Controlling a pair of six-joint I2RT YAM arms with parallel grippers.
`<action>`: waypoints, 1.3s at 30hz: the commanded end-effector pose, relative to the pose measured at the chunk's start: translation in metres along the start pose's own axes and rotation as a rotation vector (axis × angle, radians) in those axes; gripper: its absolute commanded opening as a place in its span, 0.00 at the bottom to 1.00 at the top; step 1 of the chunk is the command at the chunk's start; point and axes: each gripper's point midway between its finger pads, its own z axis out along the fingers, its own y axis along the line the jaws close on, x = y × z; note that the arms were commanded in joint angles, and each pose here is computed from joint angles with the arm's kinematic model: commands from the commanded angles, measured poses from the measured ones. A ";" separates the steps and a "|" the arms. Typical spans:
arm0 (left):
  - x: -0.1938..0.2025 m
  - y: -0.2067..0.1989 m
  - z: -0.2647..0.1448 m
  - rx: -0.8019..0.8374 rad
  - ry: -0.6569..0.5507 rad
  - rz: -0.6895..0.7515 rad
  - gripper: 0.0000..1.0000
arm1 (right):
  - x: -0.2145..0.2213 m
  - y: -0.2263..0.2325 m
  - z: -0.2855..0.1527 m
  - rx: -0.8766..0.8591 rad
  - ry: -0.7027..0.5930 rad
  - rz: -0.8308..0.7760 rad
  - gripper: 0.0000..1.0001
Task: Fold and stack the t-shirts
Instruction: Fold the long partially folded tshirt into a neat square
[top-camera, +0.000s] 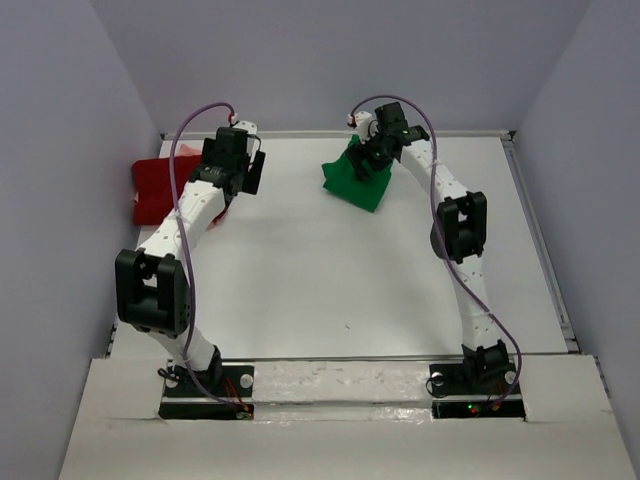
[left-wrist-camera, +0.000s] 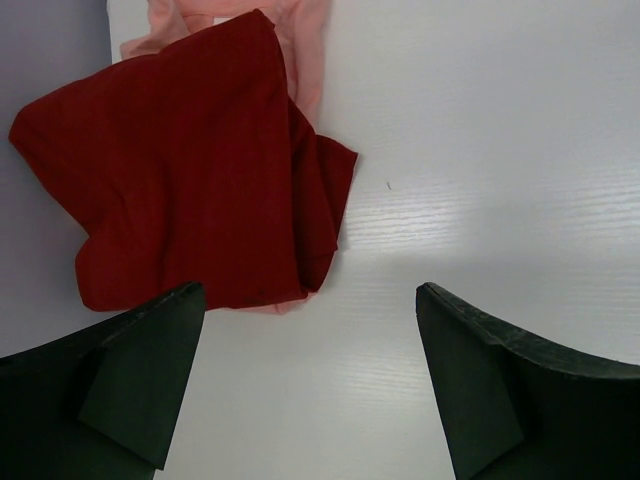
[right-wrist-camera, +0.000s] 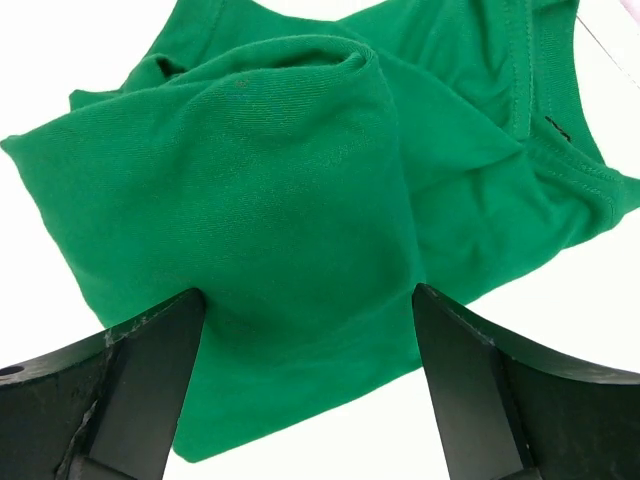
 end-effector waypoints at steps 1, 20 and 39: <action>-0.010 0.008 -0.011 -0.001 -0.052 -0.020 0.99 | -0.006 -0.010 0.009 0.048 -0.032 0.011 0.90; 0.008 0.021 -0.041 -0.014 -0.059 -0.001 0.99 | 0.083 0.085 -0.008 -0.359 0.205 0.134 0.92; 0.014 0.004 -0.057 0.104 -0.061 -0.020 0.99 | 0.168 0.163 -0.097 -0.582 0.442 -0.079 0.96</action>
